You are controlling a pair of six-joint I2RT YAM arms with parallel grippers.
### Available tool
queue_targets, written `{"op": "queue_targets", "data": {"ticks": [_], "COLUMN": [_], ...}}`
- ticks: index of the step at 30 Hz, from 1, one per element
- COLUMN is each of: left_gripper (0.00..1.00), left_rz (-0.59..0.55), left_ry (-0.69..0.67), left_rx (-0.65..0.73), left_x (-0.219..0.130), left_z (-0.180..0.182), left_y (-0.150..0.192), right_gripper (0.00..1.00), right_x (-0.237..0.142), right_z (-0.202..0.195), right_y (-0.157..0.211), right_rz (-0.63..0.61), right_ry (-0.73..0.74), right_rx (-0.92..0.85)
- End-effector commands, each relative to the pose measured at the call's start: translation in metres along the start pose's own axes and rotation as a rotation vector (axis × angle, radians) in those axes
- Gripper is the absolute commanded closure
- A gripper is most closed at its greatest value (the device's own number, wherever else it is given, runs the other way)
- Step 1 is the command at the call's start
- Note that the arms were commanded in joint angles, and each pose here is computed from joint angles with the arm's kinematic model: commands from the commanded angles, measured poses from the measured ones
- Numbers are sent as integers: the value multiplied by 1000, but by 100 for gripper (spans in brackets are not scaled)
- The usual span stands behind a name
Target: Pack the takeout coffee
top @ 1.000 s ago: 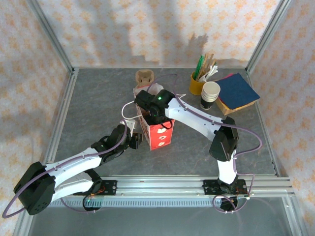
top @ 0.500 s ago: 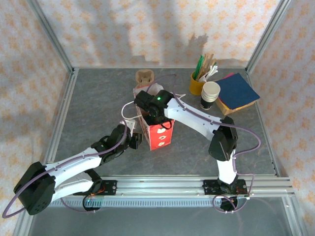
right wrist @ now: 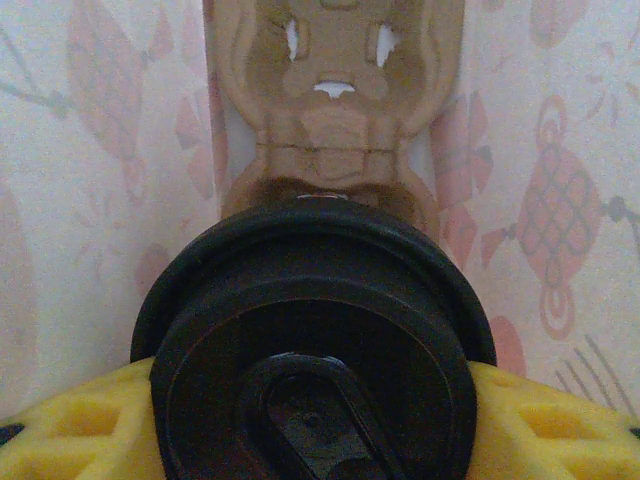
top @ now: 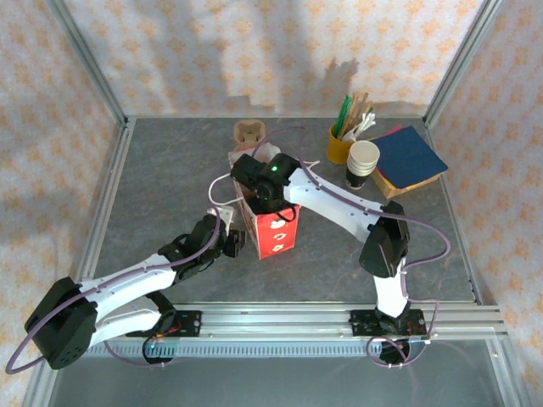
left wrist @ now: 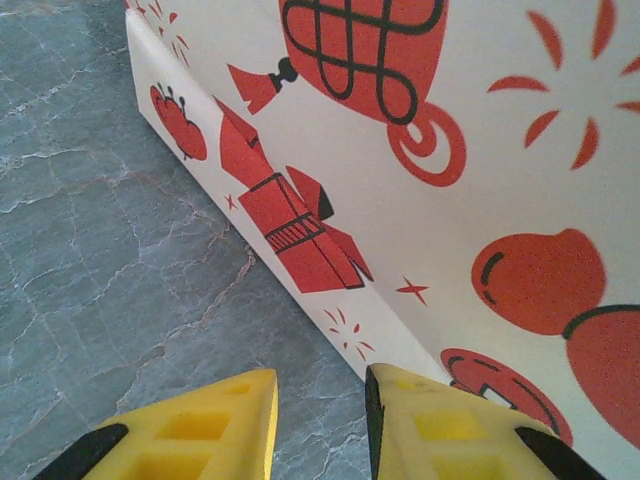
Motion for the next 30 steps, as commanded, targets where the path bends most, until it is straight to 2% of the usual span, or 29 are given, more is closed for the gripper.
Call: {"op": "queue_targets", "data": {"ticks": [1,30], "left_gripper": [68,68], "left_rz": [-23,-23], "left_ry": [-1,-4], "left_rx": [25,18], "left_x": [0,-2], "left_z": [-3,-1], "left_y": [-8,-4], "right_gripper": [50,50], "right_x": [-10,-12], "right_z": [-5,-5], "right_y": [-7,-11], "right_rz": [-37,-66], "right_ry": [26,24], "right_rx": [23,50]}}
Point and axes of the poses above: each hand's point on the last joint's axis, 136 mm out from that joint toward the fingers, its own x axis out along the fingers, its own z axis along the line the jaws close on, y = z × x, the point moved 7 cm from there along -x, back along the fingers, and after that the axes turned 14 degrees about x, right-handed, at the moved point
